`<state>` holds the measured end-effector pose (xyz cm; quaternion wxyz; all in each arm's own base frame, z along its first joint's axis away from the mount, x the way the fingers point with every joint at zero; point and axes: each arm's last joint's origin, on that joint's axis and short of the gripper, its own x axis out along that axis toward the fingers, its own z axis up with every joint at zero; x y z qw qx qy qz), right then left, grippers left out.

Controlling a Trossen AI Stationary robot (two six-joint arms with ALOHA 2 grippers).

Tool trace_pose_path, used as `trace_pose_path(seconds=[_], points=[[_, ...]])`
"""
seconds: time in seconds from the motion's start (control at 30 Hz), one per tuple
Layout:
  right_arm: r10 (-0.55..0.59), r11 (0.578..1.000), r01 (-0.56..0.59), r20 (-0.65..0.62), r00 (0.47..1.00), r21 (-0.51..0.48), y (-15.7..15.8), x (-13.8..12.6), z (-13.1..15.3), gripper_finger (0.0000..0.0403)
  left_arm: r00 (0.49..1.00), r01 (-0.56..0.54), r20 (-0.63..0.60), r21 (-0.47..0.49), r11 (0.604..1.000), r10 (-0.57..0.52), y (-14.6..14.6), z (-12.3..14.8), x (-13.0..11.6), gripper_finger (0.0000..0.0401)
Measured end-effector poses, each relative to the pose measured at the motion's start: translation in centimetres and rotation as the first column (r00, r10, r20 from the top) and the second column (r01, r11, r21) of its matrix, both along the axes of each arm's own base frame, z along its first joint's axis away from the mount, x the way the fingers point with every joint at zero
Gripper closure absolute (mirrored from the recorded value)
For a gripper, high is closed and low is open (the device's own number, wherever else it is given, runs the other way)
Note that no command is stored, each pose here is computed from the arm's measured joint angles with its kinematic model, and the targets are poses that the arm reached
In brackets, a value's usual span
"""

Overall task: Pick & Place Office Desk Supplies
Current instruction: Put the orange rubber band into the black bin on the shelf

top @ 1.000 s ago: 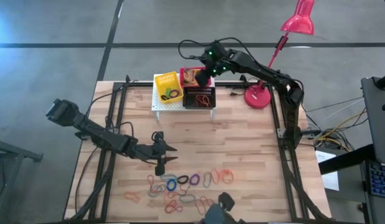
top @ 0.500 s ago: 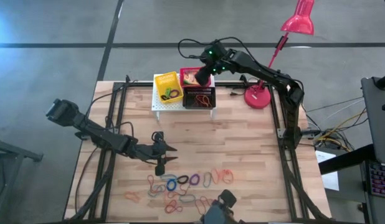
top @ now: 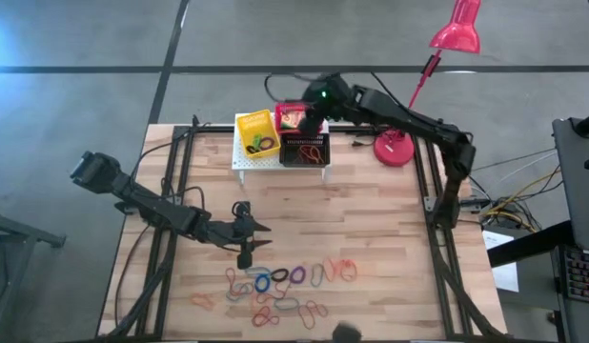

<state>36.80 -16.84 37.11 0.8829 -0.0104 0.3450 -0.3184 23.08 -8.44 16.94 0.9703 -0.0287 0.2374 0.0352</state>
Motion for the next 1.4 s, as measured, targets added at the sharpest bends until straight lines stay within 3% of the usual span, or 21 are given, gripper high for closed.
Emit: trace_pose_path(seconds=[0.27,0.53,0.77,1.03,1.2,1.4], points=[[0.194,0.978,-0.195,-0.025,0.981,-0.077,11.6,-0.3,-0.3,0.0319,1.000,-0.007,-0.002,-0.014,1.000,0.007,0.0,0.0,0.0,0.0238],[0.337,0.942,-0.337,0.035,0.941,-0.002,22.4,-3.3,-5.7,0.0342,1.000,-0.007,-0.003,-0.013,1.000,0.007,0.0,0.0,0.0,0.0238],[0.343,0.939,-0.343,0.030,0.939,0.027,29.2,-7.8,-10.1,0.0349,1.000,-0.007,-0.003,-0.013,1.000,0.007,0.0,0.0,0.0,0.0238],[0.276,0.929,-0.279,0.047,0.960,0.244,32.6,-11.8,-15.1,0.0344,1.000,-0.027,0.003,-0.003,1.000,0.027,0.1,0.0,0.0,0.0238],[0.219,0.883,-0.212,0.033,0.975,0.419,32.4,-13.0,-18.2,0.0308,0.999,-0.033,0.007,0.003,0.999,0.033,0.1,0.0,0.0,0.0238],[0.310,0.841,-0.329,0.116,0.944,0.430,31.8,-13.8,-21.5,0.0244,0.999,-0.036,0.007,0.005,0.999,0.036,0.1,0.0,0.0,0.0238]])
